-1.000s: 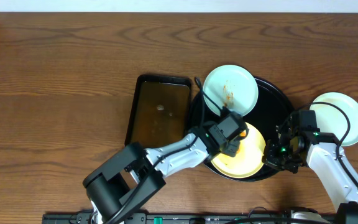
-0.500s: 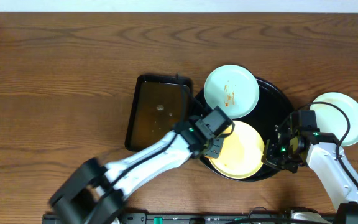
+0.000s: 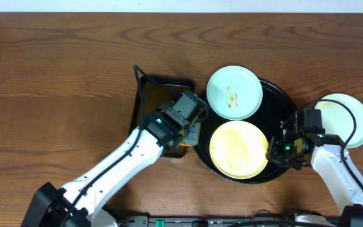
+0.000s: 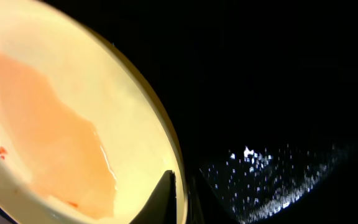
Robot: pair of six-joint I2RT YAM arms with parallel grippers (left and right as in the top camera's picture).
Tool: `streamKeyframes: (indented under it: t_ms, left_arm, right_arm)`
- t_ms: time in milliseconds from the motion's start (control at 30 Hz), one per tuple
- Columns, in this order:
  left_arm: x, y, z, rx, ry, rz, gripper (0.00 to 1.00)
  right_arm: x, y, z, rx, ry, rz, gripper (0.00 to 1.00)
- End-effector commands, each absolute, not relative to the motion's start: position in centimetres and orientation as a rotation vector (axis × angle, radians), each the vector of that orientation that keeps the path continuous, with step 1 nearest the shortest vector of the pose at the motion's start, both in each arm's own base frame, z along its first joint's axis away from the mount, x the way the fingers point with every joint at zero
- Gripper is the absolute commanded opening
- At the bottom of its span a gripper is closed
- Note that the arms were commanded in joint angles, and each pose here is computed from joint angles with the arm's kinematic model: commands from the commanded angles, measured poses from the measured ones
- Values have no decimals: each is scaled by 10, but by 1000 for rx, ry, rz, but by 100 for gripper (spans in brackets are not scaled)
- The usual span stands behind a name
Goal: Clean dirty plates on tray and stack at the side
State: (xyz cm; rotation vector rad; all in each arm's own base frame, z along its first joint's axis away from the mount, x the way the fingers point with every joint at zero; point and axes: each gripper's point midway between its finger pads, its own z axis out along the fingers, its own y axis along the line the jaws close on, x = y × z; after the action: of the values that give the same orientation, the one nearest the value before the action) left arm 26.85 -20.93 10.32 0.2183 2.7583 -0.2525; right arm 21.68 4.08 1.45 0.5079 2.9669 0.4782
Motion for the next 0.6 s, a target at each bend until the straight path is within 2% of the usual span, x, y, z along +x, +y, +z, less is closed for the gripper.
streamKeyframes:
  t_ms: [0, 233, 400, 567]
  left_arm:
    - [286, -179, 103, 139, 2725, -116, 8]
    - [299, -158, 104, 41, 2719, -91, 8]
    - [299, -158, 104, 41, 2719, -91, 8]
    - [299, -158, 103, 41, 2720, -90, 8]
  right_arm:
    - [214, 42, 10, 503, 2967, 474, 11]
    - [208, 43, -4, 514, 2955, 476, 19]
    - [212, 52, -7, 496, 2912, 563, 1]
    - [227, 58, 2, 458, 2844, 626, 1]
